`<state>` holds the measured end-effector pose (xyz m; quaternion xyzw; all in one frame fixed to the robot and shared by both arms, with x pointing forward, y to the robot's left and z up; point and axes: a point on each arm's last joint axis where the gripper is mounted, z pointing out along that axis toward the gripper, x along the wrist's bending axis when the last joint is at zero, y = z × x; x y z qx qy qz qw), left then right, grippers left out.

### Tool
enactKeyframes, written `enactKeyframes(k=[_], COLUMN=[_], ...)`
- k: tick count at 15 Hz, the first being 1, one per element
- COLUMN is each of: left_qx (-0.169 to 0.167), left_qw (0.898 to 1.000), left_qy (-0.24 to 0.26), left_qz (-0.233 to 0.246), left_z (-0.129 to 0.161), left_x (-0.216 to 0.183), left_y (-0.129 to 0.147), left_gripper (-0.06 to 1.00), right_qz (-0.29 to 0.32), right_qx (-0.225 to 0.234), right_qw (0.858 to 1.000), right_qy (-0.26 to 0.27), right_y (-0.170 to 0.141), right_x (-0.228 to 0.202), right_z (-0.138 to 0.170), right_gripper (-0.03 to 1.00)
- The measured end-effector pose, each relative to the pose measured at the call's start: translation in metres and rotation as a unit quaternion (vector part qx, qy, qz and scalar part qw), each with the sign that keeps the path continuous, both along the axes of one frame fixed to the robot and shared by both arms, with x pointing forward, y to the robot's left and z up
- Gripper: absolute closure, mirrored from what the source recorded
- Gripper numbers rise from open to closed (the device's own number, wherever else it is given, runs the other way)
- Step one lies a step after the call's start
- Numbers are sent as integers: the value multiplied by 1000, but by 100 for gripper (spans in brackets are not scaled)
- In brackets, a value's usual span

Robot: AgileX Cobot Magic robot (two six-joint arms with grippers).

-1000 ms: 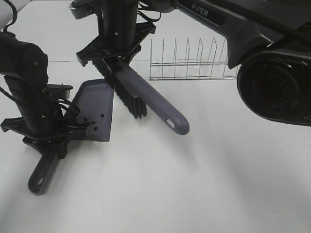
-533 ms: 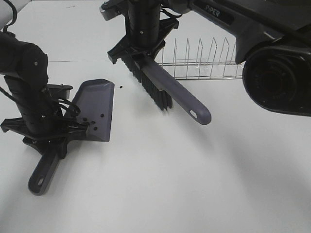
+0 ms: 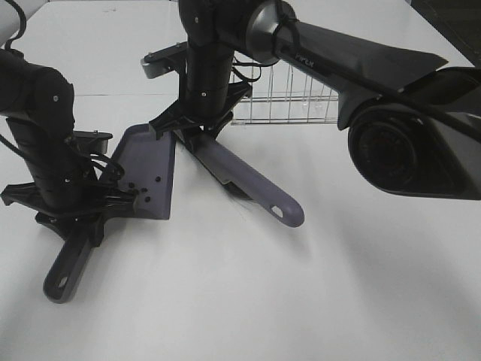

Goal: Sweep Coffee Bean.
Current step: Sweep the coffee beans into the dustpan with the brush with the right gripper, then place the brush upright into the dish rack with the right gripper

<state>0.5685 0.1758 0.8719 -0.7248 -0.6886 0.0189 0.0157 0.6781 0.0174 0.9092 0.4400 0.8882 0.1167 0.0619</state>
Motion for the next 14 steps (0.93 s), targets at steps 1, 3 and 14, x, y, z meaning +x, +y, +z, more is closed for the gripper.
enactKeyframes(k=[1, 3, 14], left_qx=[0, 0, -1], left_qw=[1000, 1000, 1000], left_qy=[0, 0, 0], left_qz=[0, 0, -4], left_z=[0, 0, 0], left_x=[0, 0, 0], left_y=[0, 0, 0], left_gripper=[63, 63, 63], right_qz=[13, 37, 29], right_qx=[-1, 6, -13], right_qw=[1000, 999, 991], right_qy=[2, -2, -132], right_y=[6, 22, 6], right_x=[-5, -15, -16], right_z=[-2, 3, 105], right_gripper=[70, 70, 70])
